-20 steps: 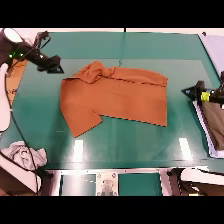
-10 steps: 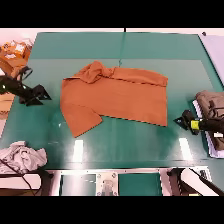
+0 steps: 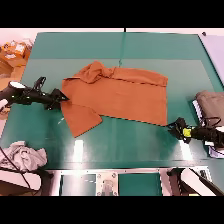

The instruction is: Fold the shirts.

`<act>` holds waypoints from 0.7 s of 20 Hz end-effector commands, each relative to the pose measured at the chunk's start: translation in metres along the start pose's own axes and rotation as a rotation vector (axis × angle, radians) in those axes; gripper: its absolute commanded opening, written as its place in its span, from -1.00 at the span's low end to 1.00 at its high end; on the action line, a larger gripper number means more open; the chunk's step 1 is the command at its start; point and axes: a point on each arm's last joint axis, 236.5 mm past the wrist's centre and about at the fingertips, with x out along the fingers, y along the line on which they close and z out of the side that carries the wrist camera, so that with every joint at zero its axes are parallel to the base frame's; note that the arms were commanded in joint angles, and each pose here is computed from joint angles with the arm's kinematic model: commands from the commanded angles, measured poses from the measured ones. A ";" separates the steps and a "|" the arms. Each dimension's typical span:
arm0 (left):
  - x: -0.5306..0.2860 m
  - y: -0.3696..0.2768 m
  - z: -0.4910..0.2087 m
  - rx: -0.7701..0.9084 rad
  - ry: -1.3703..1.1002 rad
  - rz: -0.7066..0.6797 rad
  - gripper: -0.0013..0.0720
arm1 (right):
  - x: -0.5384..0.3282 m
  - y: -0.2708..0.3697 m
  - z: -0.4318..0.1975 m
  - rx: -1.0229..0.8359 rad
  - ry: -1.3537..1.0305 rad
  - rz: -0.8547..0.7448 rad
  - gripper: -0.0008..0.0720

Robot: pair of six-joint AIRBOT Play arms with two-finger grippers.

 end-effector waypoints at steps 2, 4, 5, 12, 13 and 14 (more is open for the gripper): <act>0.012 0.002 0.005 0.015 -0.018 -0.014 0.65 | 0.018 -0.001 -0.023 0.070 0.030 0.047 0.17; 0.012 0.001 0.004 0.030 -0.017 -0.015 -0.27 | 0.028 0.000 -0.026 0.084 0.007 0.054 0.17; 0.012 0.001 0.004 0.049 -0.014 -0.016 -0.84 | 0.033 0.002 -0.024 0.076 -0.013 0.050 0.17; 0.012 -0.002 -0.006 0.073 0.026 -0.032 -0.88 | 0.033 0.004 0.026 0.086 -0.244 0.030 0.10; 0.012 -0.004 -0.009 0.088 0.040 -0.037 -0.89 | 0.032 0.004 0.029 0.090 -0.261 0.029 0.10; 0.012 -0.004 -0.012 0.093 0.050 -0.041 -0.89 | 0.033 0.004 0.031 0.085 -0.269 0.025 0.10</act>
